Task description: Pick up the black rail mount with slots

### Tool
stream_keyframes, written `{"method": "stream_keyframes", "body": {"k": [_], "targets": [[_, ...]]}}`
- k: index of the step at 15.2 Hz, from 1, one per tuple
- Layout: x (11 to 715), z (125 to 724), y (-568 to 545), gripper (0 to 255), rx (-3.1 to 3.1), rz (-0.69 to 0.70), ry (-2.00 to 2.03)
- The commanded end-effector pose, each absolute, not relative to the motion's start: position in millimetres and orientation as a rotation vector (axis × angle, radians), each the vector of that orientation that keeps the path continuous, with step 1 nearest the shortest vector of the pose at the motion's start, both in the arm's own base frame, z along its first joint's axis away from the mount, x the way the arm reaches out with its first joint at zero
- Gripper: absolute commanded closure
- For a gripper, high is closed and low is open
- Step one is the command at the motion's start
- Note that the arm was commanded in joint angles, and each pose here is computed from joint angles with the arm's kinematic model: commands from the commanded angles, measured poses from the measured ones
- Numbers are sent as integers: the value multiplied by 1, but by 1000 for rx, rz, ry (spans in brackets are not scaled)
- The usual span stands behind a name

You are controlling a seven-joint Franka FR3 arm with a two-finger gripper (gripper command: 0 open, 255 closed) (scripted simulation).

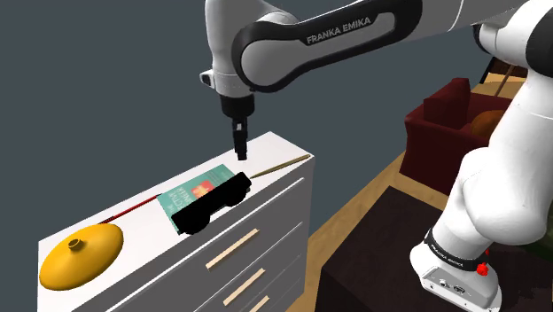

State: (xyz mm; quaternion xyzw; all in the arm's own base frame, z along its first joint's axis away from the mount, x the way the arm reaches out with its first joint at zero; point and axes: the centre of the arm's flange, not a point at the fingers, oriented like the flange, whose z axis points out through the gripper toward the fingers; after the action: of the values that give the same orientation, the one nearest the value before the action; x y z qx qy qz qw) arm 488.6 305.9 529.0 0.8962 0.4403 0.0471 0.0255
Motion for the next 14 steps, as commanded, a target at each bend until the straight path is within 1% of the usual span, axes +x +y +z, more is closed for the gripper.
{"method": "stream_keyframes", "body": {"k": [1,10,14], "targets": [[489,519,331,0,2725,142,1437],[475,477,444,0,2498,122,1754],[474,458,450,0,2483,121,1772]]}}
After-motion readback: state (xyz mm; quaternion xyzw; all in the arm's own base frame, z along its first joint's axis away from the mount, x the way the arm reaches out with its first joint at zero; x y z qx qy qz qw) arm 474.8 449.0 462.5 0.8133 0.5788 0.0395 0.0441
